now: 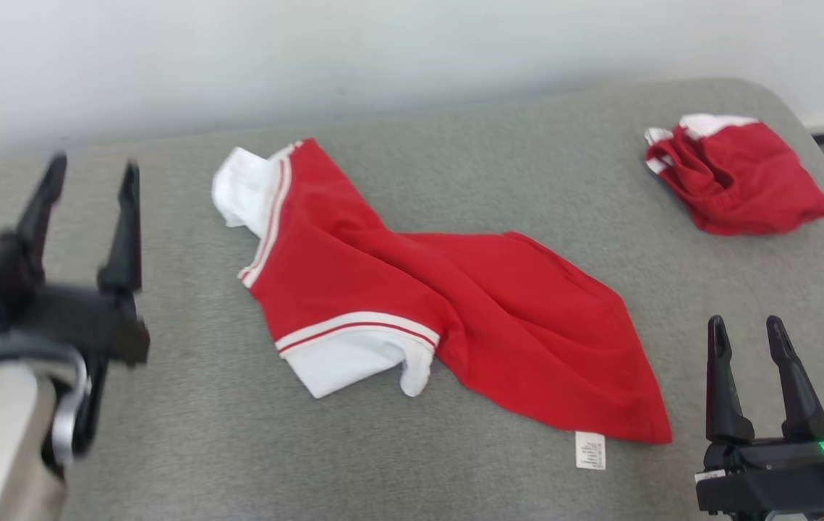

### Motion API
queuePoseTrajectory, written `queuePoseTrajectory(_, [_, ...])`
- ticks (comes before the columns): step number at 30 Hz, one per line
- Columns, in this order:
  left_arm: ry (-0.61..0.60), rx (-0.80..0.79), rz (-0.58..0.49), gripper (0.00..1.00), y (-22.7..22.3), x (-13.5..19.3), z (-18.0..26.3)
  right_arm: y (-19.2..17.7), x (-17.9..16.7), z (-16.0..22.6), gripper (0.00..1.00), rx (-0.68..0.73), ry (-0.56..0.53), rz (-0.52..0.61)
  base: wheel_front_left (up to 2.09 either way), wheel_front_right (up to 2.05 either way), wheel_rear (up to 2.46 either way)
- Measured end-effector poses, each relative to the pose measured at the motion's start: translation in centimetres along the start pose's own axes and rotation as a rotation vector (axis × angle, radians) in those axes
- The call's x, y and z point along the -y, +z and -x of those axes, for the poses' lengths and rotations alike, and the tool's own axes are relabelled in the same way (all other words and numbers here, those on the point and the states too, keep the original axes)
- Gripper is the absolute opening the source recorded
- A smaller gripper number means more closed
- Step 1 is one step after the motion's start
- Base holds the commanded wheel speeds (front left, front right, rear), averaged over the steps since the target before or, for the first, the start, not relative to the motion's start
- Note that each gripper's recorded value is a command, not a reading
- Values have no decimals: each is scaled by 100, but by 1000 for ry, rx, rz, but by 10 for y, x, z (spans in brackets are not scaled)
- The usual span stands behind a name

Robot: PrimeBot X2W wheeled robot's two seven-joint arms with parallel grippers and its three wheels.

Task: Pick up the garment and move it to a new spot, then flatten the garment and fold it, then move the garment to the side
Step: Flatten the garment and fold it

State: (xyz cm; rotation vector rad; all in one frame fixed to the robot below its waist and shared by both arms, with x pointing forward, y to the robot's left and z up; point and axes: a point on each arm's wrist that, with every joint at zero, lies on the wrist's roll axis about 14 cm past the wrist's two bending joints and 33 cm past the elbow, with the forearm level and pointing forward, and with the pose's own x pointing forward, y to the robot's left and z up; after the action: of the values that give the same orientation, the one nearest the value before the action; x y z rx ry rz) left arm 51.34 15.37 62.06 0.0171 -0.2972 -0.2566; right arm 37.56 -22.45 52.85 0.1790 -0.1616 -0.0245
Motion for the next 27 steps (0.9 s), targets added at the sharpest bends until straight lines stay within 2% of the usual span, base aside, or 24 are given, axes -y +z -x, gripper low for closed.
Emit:
queuePoseTrajectory(5, [73,-4,-17,100,2,-11,52,3,-14,1,100,11,42,-10,0,0,0])
queuePoseTrajectory(12, [176,-50,27,100,-7,-12,125,5,-32,4,100,13,100,-15,0,0,0])
queuePoseTrajectory(21, [282,-44,31,100,1,-24,176,4,-55,8,100,9,168,-29,0,0,0])
queuePoseTrajectory(27, [325,-69,23,100,-5,-23,200,-5,-59,17,100,-21,176,-37,0,0,0])
